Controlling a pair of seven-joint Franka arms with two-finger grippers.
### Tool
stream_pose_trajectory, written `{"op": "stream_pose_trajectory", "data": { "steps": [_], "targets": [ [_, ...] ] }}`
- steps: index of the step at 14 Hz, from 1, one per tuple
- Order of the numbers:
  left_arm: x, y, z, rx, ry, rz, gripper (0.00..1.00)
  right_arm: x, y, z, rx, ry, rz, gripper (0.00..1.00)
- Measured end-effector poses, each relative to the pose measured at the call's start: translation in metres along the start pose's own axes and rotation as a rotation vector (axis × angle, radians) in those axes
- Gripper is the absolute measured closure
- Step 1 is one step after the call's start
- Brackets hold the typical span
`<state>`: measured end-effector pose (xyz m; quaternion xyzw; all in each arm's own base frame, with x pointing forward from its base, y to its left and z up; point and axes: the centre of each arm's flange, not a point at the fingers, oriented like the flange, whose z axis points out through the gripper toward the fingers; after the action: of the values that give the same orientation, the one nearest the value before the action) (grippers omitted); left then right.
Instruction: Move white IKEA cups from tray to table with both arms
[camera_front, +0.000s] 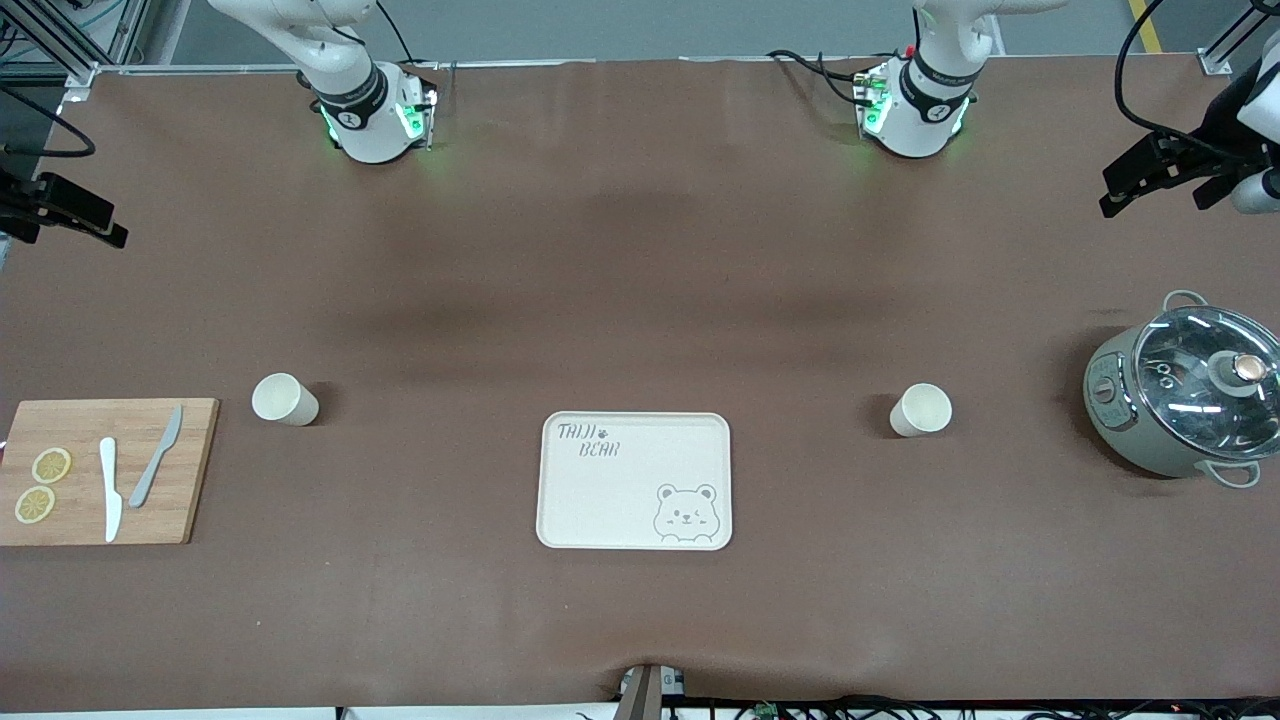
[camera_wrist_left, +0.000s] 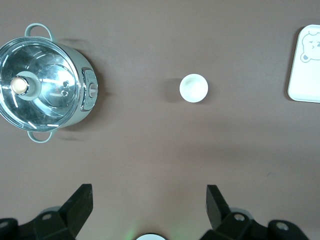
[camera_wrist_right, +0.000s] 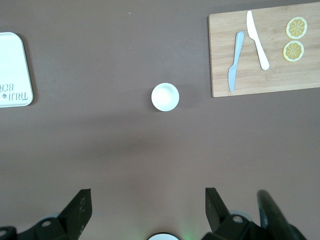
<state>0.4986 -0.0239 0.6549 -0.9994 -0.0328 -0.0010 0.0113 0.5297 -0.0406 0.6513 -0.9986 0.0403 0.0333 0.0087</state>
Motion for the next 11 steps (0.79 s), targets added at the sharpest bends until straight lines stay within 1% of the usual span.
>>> {"op": "stream_pose_trajectory", "data": {
  "steps": [7, 11],
  "targets": [
    [-0.001, 0.011, 0.002, 0.004, -0.003, 0.02, 0.0, -0.005, 0.001, 0.006, -0.001, -0.014, 0.005, 0.0],
    [-0.001, 0.01, 0.002, 0.007, -0.003, 0.019, 0.0, -0.005, 0.001, 0.007, -0.001, -0.013, 0.006, 0.0]
  ]
}}
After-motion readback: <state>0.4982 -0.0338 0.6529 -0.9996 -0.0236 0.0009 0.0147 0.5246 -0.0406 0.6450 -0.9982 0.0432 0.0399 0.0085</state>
